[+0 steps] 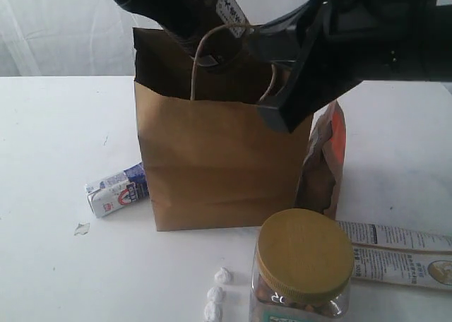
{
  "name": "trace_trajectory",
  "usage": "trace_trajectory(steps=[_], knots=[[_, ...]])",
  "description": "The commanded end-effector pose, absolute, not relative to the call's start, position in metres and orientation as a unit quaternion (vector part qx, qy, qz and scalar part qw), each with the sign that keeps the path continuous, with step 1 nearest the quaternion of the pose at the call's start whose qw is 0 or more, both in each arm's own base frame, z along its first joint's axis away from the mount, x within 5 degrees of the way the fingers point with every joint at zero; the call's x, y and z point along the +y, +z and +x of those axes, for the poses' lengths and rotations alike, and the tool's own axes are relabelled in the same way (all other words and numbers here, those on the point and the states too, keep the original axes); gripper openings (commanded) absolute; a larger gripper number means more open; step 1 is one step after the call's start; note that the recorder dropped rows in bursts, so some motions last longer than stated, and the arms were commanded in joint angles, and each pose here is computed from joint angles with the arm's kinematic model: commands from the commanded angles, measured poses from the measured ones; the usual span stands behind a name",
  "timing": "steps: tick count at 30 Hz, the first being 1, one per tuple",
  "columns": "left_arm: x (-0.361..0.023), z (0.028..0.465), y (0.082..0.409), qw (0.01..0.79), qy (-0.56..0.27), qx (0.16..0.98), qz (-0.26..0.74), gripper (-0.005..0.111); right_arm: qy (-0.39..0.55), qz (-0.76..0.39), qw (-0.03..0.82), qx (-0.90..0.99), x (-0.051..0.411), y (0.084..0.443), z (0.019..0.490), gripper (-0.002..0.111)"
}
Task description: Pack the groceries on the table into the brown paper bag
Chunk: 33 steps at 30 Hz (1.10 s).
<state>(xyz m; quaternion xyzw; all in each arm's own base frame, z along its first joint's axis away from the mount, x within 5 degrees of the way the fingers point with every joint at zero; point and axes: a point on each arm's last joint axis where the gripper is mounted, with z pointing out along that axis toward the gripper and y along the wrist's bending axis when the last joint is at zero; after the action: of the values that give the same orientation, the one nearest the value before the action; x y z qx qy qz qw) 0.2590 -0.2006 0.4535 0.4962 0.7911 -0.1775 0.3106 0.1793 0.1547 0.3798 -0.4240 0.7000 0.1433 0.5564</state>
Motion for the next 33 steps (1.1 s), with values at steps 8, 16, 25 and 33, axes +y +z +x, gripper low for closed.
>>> trace_trajectory(steps=[8,16,25,33], knots=[[-0.215,0.257,0.442,0.25,-0.243,0.78,0.52,0.0,0.155,-0.45,0.541,0.693,0.159,0.379,0.17,0.0],[-0.231,0.277,0.414,0.213,-0.253,0.782,0.528,0.0,0.157,-0.46,0.522,0.701,0.159,0.375,0.168,0.0],[-0.238,0.288,0.397,0.191,-0.259,0.788,0.525,0.0,0.158,-0.463,0.517,0.703,0.159,0.375,0.167,0.0],[-0.239,0.288,0.396,0.188,-0.258,0.793,0.519,0.057,0.158,-0.464,0.515,0.703,0.159,0.374,0.167,0.0]])
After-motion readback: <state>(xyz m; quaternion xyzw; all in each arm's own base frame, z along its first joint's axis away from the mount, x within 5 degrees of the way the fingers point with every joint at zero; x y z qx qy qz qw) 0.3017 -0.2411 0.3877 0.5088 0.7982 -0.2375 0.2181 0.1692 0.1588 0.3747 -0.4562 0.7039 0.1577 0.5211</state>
